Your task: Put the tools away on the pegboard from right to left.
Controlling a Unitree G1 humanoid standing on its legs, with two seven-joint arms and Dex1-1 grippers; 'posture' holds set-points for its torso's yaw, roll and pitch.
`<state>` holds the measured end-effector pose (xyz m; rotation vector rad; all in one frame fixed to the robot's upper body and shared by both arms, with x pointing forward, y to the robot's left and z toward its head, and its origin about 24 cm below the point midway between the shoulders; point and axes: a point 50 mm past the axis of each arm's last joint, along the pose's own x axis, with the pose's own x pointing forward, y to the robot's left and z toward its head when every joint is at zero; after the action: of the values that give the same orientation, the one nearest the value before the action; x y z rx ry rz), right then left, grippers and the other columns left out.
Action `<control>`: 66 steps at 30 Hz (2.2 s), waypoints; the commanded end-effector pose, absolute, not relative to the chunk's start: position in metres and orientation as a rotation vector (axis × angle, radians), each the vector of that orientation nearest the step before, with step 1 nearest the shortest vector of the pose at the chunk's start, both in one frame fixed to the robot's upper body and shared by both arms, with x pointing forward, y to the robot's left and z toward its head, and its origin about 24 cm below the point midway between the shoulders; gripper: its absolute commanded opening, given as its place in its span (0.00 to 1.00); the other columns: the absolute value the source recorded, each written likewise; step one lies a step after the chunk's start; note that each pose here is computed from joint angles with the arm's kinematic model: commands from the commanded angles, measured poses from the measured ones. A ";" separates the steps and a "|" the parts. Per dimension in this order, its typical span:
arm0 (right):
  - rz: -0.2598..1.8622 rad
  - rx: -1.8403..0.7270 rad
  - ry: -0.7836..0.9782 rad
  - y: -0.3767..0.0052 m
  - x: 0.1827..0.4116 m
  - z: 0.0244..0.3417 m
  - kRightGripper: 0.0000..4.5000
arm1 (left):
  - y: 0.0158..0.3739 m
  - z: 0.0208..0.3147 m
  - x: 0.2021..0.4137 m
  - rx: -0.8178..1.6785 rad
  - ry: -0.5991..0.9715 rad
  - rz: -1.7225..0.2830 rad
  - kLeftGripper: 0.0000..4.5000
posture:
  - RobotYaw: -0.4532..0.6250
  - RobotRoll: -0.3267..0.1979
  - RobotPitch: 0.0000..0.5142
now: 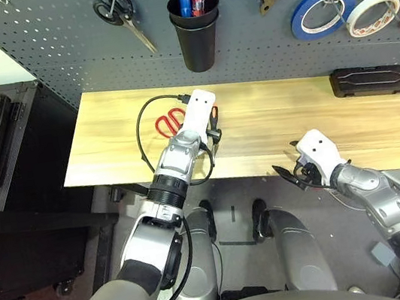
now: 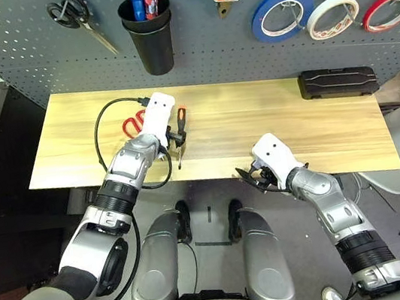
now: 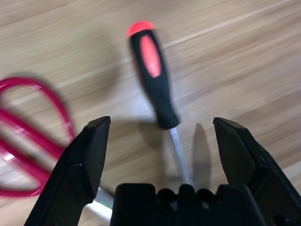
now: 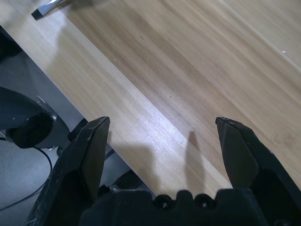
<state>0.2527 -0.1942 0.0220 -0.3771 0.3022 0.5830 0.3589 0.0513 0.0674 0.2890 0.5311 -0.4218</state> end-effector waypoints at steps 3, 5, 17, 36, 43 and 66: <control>0.581 -0.373 0.335 -0.193 0.245 0.017 1.00 | 0.041 0.060 0.362 0.246 0.561 -0.430 1.00 | 0.52 0.62 0.75; 0.577 -0.373 0.334 -0.194 0.245 0.018 1.00 | 0.042 0.058 0.363 0.250 0.563 -0.419 1.00 | 0.51 0.62 0.75; 0.508 -0.384 0.284 -0.205 0.246 0.039 1.00 | 0.058 0.034 0.366 0.282 0.637 -0.325 0.79 | 0.43 0.62 0.66; 0.702 -0.328 0.089 -0.196 0.258 0.061 1.00 | 0.058 0.078 0.354 0.206 0.545 -0.302 0.12 | 0.56 0.62 0.63; 0.750 -0.298 0.073 -0.194 0.272 0.061 1.00 | 0.072 0.097 0.324 0.041 0.579 -0.250 0.12 | 0.64 0.62 0.62; 0.758 -0.284 -0.146 -0.212 0.317 0.094 1.00 | 0.147 0.178 0.285 -0.273 -0.051 0.014 0.12 | 0.76 0.62 0.57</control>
<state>0.3202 -0.2017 0.0977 -0.2934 -0.1539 0.7748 0.2906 0.1454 0.1748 -0.2445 -0.0006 0.0166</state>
